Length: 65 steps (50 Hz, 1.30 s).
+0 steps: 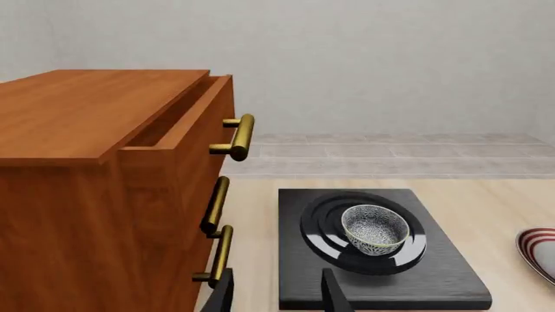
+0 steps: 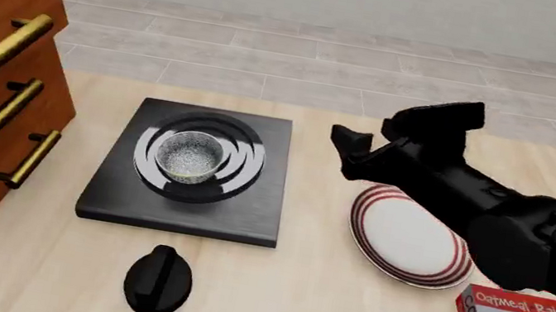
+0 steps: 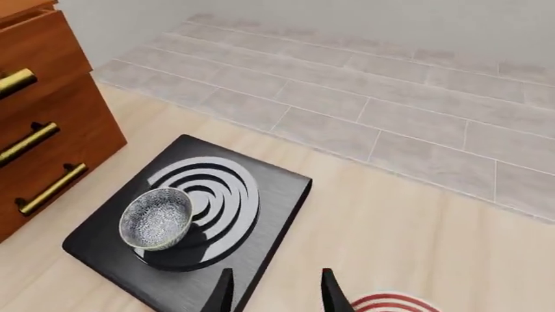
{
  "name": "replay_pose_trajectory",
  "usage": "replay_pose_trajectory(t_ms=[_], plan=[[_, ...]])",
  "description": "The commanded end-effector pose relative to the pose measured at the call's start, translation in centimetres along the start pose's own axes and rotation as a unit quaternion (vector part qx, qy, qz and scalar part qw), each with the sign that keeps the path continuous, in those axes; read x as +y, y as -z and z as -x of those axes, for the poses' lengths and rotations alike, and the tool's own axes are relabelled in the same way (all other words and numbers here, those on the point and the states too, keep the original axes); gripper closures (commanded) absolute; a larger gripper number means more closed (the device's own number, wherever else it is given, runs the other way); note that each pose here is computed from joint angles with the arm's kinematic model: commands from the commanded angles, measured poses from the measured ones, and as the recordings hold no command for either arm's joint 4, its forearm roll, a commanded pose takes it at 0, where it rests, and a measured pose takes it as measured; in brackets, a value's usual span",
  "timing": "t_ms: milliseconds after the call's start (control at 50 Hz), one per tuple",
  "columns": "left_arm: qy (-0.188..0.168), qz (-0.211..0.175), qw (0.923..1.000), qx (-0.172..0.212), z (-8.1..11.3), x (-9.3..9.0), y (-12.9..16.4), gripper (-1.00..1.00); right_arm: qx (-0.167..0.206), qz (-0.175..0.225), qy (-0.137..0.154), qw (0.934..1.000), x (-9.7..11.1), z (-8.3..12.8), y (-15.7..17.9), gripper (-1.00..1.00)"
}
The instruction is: Pick the akita bowl on the stove and place it on the plate.
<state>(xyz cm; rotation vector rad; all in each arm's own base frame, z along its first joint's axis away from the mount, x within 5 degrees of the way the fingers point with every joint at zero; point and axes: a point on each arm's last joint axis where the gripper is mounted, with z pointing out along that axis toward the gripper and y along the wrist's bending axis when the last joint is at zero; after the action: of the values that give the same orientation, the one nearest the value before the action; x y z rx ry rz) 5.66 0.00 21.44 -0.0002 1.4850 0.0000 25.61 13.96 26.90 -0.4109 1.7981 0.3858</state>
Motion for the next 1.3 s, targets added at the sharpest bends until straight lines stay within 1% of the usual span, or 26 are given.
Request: replay_pose_trajectory(t_ms=[20, 40, 100, 120, 160, 220, 240, 260, 320, 380, 400, 420, 480, 520, 540, 620, 680, 740, 840, 940, 960, 1060, 1100, 1220, 1300], plan=[[0.0, 0.0, 1.0, 0.0, 0.0, 0.0, 0.0, -1.0, 0.017, 0.024, 0.0, 0.9996, 1.7, 0.4, -2.7, -1.0], [0.0, 0.0, 1.0, 0.0, 0.0, 0.0, 0.0, -1.0, 0.021, 0.032, 0.001, 0.9993, 2.2, 0.3, -3.1, -1.0], [0.0, 0.0, 1.0, 0.0, 0.0, 0.0, 0.0, -1.0, 0.021, 0.033, -0.001, 0.9992, 2.4, 0.5, -3.4, -1.0], [0.0, 0.0, 1.0, 0.0, 0.0, 0.0, 0.0, -1.0, 0.023, 0.035, -0.004, 0.9991, 2.5, 0.5, -3.9, -1.0], [0.0, 0.0, 1.0, 0.0, 0.0, 0.0, 0.0, -1.0, 0.031, 0.044, 0.001, 0.9986, 3.3, 0.3, -4.7, -1.0], [0.0, 0.0, 1.0, 0.0, 0.0, 0.0, 0.0, -1.0, 0.033, 0.049, -0.001, 0.9982, 3.7, 0.4, -5.2, -1.0], [0.0, 0.0, 1.0, 0.0, 0.0, 0.0, 0.0, -1.0, 0.039, 0.055, 0.009, 0.9977, 4.2, 0.3, -5.6, -1.0], [0.0, 0.0, 1.0, 0.0, 0.0, 0.0, 0.0, -1.0, 0.039, 0.058, 0.01, 0.9975, 4.4, 0.3, -5.8, -1.0], [0.0, 0.0, 1.0, 0.0, 0.0, 0.0, 0.0, -1.0, 0.043, 0.069, 0.008, 0.9967, 5.3, 0.2, -6.3, -1.0], [0.0, 0.0, 1.0, 0.0, 0.0, 0.0, 0.0, -1.0, 0.042, 0.072, 0.005, 0.9965, 5.7, 0.4, -6.5, -1.0], [0.0, 0.0, 1.0, 0.0, 0.0, 0.0, 0.0, -1.0, 0.051, 0.079, -0.001, 0.9955, 6.4, 0.1, -7.2, -1.0], [0.0, 0.0, 1.0, 0.0, 0.0, 0.0, 0.0, -1.0, 0.051, 0.079, -0.001, 0.9955, 6.4, 0.1, -7.2, -1.0], [0.0, 0.0, 1.0, 0.0, 0.0, 0.0, 0.0, -1.0, 0.053, 0.086, 0.009, 0.9948, 6.9, 0.1, -7.4, -1.0], [0.0, 0.0, 1.0, 0.0, 0.0, 0.0, 0.0, -1.0, 0.062, 0.091, 0.02, 0.9938, 7.5, -0.2, -8.2, -1.0], [0.0, 0.0, 1.0, 0.0, 0.0, 0.0, 0.0, -1.0, 0.062, 0.092, 0.02, 0.9936, 7.6, -0.2, -8.4, -1.0], [0.0, 0.0, 1.0, 0.0, 0.0, 0.0, 0.0, -1.0, 0.067, 0.09, 0.018, 0.9936, 7.6, -0.5, -9.3, -1.0], [0.0, 0.0, 1.0, 0.0, 0.0, 0.0, 0.0, -1.0, 0.071, 0.089, 0.005, 0.9935, 7.8, -0.7, -9.9, -1.0], [0.0, 0.0, 1.0, 0.0, 0.0, 0.0, 0.0, -1.0, 0.074, 0.087, 0.007, 0.9934, 7.7, -0.7, -10.2, -1.0], [0.0, 0.0, 1.0, 0.0, 0.0, 0.0, 0.0, -1.0, 0.082, 0.09, 0.005, 0.9925, 8.1, -0.8, -10.7, -1.0], [0.0, 0.0, 1.0, 0.0, 0.0, 0.0, 0.0, -1.0, 0.09, 0.098, 0.006, 0.9911, 9.1, -1.2, -11.6, -1.0], [0.0, 0.0, 1.0, 0.0, 0.0, 0.0, 0.0, -1.0, 0.093, 0.099, 0.01, 0.9907, 9.2, -1.4, -12.0, -1.0], [0.0, 0.0, 1.0, 0.0, 0.0, 0.0, 0.0, -1.0, 0.094, 0.092, 0.012, 0.9912, 8.8, -1.2, -12.6, -1.0], [0.0, 0.0, 1.0, 0.0, 0.0, 0.0, 0.0, -1.0, 0.098, 0.095, 0.012, 0.9906, 9.1, -1.5, -13.0, -1.0], [0.0, 0.0, 1.0, 0.0, 0.0, 0.0, 0.0, -1.0, 0.101, 0.094, 0.022, 0.9902, 9.0, -1.5, -13.4, -1.0], [0.0, 0.0, 1.0, 0.0, 0.0, 0.0, 0.0, -1.0, 0.103, 0.094, 0.023, 0.99, 9.2, -1.5, -13.9, -1.0]])
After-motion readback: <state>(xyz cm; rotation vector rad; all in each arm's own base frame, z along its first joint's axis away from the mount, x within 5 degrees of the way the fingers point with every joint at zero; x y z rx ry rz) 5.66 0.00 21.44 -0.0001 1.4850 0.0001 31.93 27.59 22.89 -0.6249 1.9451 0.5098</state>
